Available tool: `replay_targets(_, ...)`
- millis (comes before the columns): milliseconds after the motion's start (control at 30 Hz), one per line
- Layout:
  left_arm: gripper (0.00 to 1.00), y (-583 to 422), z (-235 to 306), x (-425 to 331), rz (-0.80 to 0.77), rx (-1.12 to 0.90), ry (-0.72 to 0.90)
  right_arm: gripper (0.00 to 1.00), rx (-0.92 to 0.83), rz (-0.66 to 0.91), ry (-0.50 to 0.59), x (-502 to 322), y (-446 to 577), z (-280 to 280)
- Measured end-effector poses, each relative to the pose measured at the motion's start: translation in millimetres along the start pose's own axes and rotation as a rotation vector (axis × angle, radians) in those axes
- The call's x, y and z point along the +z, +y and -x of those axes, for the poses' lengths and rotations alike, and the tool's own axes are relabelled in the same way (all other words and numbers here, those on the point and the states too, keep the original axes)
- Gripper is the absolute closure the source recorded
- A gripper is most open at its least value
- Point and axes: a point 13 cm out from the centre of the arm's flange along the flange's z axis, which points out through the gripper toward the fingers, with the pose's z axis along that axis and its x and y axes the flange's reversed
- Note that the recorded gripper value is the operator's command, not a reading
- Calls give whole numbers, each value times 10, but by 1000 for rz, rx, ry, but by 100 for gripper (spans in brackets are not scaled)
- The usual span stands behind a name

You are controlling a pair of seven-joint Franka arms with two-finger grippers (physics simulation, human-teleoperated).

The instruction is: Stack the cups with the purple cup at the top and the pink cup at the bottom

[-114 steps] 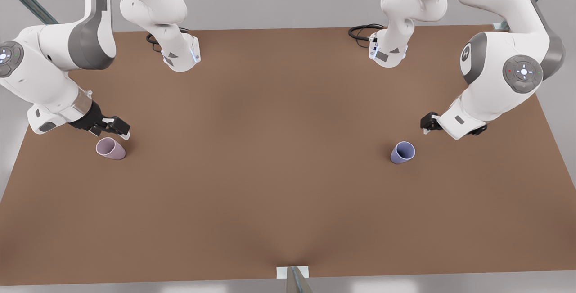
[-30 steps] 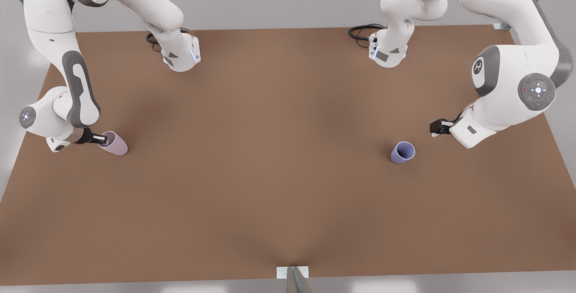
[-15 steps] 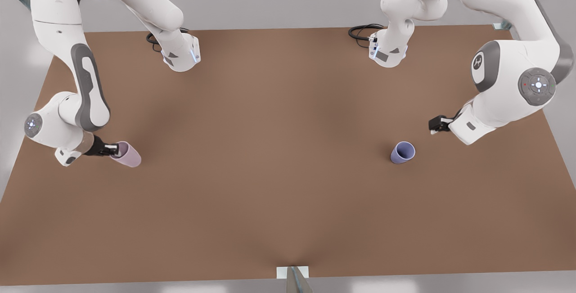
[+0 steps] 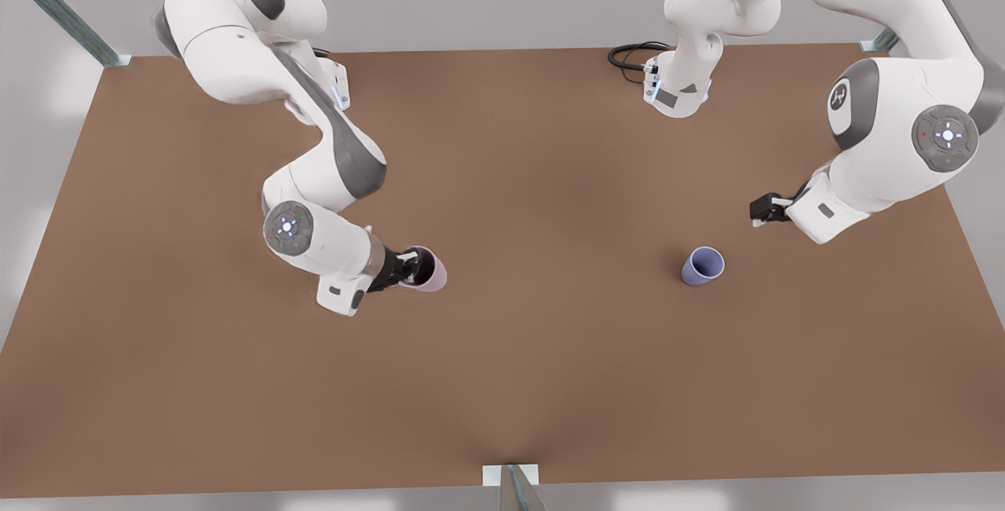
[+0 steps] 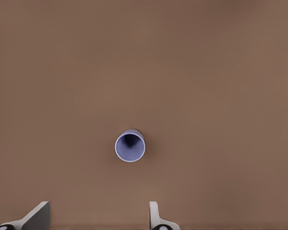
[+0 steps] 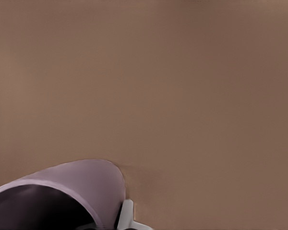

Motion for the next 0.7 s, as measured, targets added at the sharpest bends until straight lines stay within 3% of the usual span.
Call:
replay_targets(167, 0, 11, 1, 47, 0, -2, 13, 79, 92, -39, 21, 739, 1162, 232)
replay_targets(433, 0, 23, 2, 90, 1, -2, 22, 79, 324, -136, 53, 1868, 1594, 48)
replay_targets(700, 0, 26, 295, 1331, 4, -8, 133, 79, 350, -316, 60, 2527, 1636, -353)
